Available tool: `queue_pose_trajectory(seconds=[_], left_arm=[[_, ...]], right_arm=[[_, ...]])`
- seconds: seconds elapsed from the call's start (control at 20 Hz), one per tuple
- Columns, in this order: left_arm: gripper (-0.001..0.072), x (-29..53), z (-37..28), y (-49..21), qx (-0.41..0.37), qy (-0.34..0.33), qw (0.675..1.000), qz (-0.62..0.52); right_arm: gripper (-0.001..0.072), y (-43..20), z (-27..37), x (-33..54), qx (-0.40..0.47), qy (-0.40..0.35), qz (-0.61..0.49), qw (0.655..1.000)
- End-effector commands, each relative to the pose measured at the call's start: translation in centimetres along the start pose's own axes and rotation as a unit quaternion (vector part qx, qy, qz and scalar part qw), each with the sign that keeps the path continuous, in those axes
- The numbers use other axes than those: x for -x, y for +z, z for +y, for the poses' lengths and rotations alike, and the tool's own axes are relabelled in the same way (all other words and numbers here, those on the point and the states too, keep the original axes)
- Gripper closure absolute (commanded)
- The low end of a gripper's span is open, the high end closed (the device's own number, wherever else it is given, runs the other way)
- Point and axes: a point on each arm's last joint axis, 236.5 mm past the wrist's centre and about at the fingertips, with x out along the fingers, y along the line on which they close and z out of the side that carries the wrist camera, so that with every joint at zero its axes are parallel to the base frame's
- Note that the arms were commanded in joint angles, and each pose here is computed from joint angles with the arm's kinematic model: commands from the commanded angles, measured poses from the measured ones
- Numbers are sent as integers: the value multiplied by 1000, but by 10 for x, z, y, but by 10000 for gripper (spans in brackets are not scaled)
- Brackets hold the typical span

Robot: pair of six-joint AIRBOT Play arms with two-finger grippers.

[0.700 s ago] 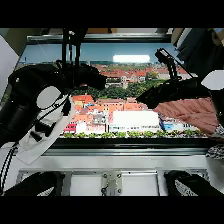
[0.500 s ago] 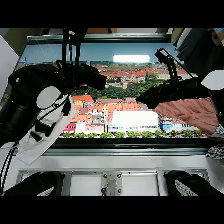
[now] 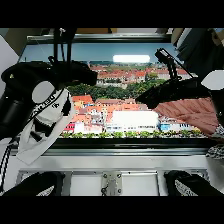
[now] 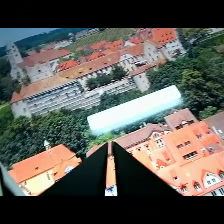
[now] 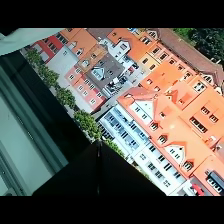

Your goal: Fold the clothes and pants, and hang the long-sleeved shirts on hangers.

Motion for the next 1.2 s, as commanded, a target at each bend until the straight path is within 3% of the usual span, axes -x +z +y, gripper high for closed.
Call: queue_pose_trajectory(seconds=[0.0,0.2,0.45,0.8,0.85,0.95,1.0,1.15], left_arm=[[-12,-5,64,-36,33,69,994,78],[6,-39,141,-128,91,140,965,203],[6,-103,185,-263,109,165,928,315],[7,-136,212,-304,61,191,909,365],[41,-137,216,-301,54,195,912,358],[415,-136,222,-299,41,204,911,356],[666,-135,221,-299,43,204,910,358],[690,-127,193,-268,46,184,926,325]], right_arm=[[690,0,0,0,0,1,0,1000],[690,0,0,0,0,1,0,1000],[690,0,0,0,0,0,0,1000],[690,0,0,0,0,0,0,1000],[690,0,0,0,0,1,0,1000],[690,0,0,-1,0,1,1,1000],[690,0,0,0,0,1,0,1000],[690,0,0,-1,-1,0,0,1000]])
